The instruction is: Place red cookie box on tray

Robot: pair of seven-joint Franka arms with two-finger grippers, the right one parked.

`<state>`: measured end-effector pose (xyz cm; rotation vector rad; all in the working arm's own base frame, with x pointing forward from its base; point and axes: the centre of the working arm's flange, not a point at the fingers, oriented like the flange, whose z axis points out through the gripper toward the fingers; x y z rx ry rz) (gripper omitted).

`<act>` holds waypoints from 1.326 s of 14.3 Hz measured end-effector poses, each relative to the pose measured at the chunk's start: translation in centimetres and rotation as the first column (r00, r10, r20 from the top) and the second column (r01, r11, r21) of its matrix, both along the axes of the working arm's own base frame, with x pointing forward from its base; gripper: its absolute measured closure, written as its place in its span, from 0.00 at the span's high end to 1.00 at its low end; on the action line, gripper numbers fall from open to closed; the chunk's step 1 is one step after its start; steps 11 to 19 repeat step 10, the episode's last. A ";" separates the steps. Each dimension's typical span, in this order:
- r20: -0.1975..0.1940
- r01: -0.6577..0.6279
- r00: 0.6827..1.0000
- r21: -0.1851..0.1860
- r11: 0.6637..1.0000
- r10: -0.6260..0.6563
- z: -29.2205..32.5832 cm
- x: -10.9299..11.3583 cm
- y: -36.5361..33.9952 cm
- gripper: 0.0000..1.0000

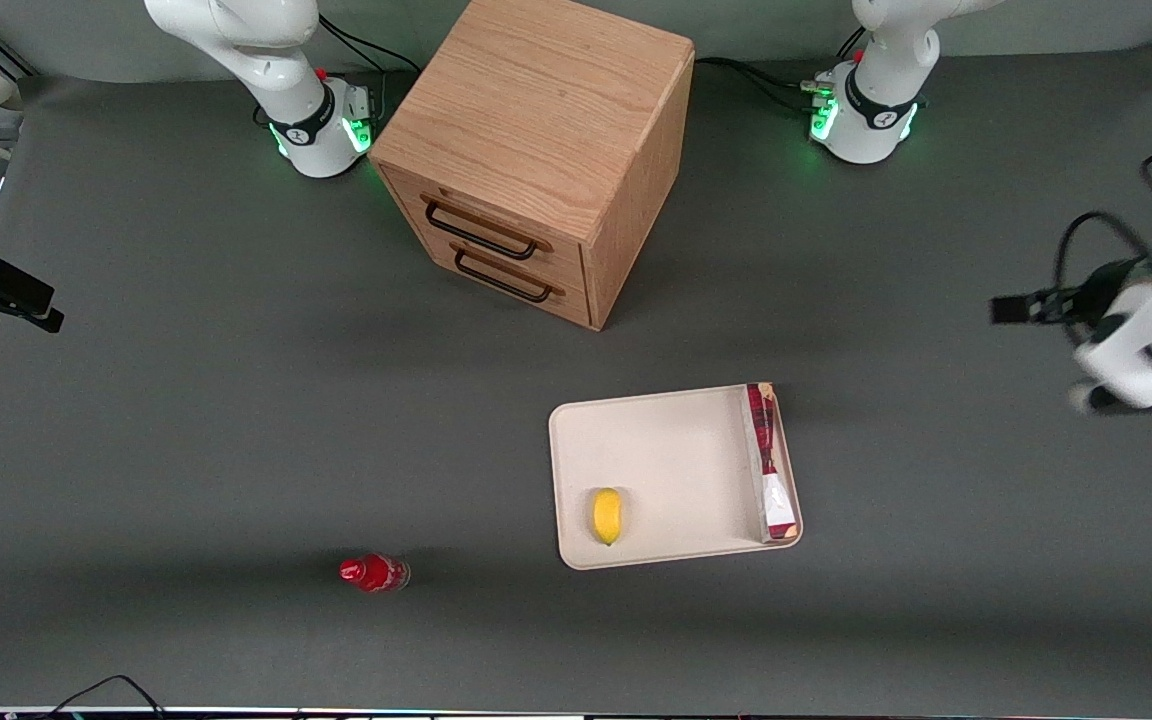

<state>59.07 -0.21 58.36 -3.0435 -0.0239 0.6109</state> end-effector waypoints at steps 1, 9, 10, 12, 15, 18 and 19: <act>0.007 0.005 1.000 -0.011 1.000 -0.005 1.5 -1.5 1.3 1.00; 0.118 0.003 0.993 -0.008 1.000 -0.002 2.5 -11.0 0.8 1.00; 0.126 0.002 0.992 -0.013 1.000 -0.001 2.6 -10.6 1.1 1.00; 0.126 0.002 0.992 -0.013 1.000 -0.001 2.6 -10.6 1.1 1.00; 0.126 0.002 0.992 -0.013 1.000 -0.001 2.6 -10.6 1.1 1.00; 0.126 0.002 0.992 -0.013 1.000 -0.001 2.6 -10.6 1.1 1.00; 0.126 0.002 0.992 -0.013 1.000 -0.001 2.6 -10.6 1.1 1.00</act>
